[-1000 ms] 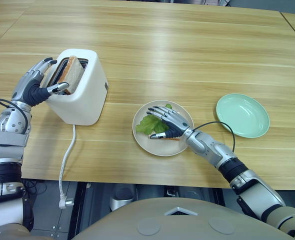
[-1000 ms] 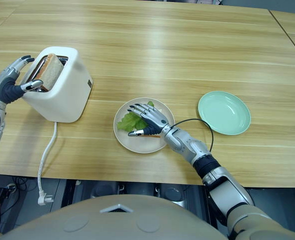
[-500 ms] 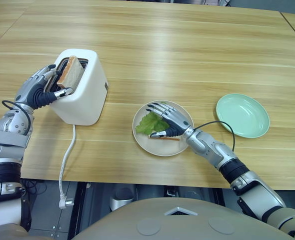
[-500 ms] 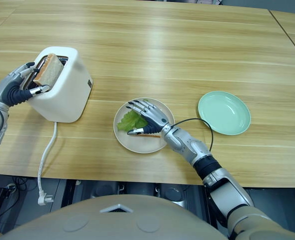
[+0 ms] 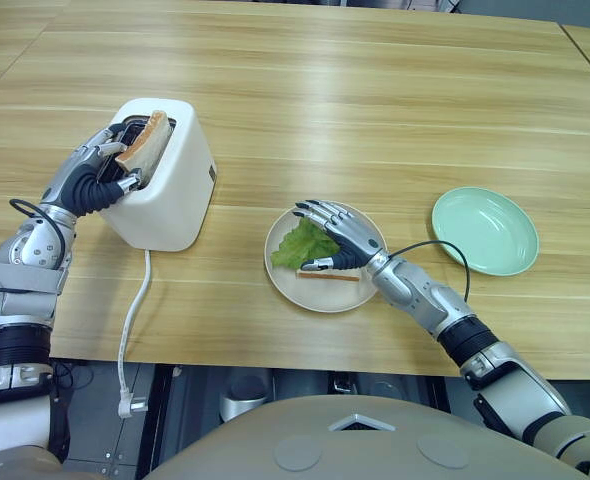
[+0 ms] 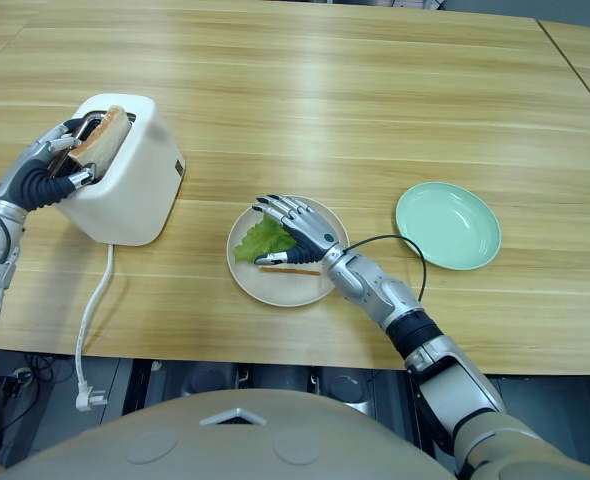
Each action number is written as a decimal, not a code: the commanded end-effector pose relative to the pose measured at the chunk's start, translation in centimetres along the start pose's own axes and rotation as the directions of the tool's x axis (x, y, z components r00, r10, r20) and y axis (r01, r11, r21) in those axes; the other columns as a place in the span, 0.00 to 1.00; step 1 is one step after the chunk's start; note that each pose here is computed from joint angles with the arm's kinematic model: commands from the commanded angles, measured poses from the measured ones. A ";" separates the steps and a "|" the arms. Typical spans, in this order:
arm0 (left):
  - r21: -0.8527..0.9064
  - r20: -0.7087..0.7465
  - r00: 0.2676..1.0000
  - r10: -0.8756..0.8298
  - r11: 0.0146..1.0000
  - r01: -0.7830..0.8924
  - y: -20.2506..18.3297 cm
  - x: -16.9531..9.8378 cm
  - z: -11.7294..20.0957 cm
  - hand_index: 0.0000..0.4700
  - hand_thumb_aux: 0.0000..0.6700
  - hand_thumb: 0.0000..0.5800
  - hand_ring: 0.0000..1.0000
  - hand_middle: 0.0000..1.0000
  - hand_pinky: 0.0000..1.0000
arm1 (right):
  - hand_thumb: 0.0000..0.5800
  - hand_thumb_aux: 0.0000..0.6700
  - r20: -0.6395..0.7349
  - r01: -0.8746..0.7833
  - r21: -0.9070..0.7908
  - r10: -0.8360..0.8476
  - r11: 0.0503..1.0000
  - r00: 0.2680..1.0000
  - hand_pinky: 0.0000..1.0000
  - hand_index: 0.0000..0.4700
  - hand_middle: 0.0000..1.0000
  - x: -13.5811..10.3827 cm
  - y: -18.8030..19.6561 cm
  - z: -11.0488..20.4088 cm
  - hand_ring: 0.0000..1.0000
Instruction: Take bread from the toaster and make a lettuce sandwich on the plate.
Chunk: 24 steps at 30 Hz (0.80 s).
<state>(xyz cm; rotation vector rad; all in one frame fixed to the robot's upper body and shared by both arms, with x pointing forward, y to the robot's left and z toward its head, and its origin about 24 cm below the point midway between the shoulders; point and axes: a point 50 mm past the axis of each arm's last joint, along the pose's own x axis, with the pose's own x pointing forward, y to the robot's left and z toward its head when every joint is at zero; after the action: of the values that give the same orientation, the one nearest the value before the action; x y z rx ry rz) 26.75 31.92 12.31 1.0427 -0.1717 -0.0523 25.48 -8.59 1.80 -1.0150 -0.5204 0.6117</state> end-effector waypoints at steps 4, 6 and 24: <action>-0.083 0.041 0.994 0.097 0.992 -0.094 1.2 1.2 1.0 0.98 1.00 1.00 0.00 0.00 0.00 | 0.00 0.00 -0.010 0.006 0.000 -0.006 1.000 1.000 0.00 0.00 0.00 0.0 -0.1 -0.3 0.00; -0.099 0.048 0.991 0.123 0.988 -0.118 1.4 1.4 1.2 0.98 1.00 1.00 0.00 0.00 0.00 | 0.00 0.00 -0.008 0.007 0.002 -0.007 1.000 1.000 0.00 0.00 0.00 0.1 -0.1 -0.2 0.00; -0.267 0.161 0.936 0.313 0.927 -0.264 4.2 2.6 3.6 0.98 1.00 1.00 1.00 1.00 1.00 | 0.00 0.00 0.006 0.043 0.014 -0.043 0.999 0.999 0.00 0.00 0.00 0.4 -0.7 0.0 0.00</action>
<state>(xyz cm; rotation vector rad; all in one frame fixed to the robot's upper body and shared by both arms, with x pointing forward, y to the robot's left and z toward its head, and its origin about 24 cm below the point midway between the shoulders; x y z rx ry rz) 28.55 30.77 17.41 0.7790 -0.4602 0.0811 25.59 -8.29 2.09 -0.9942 -0.5363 0.5979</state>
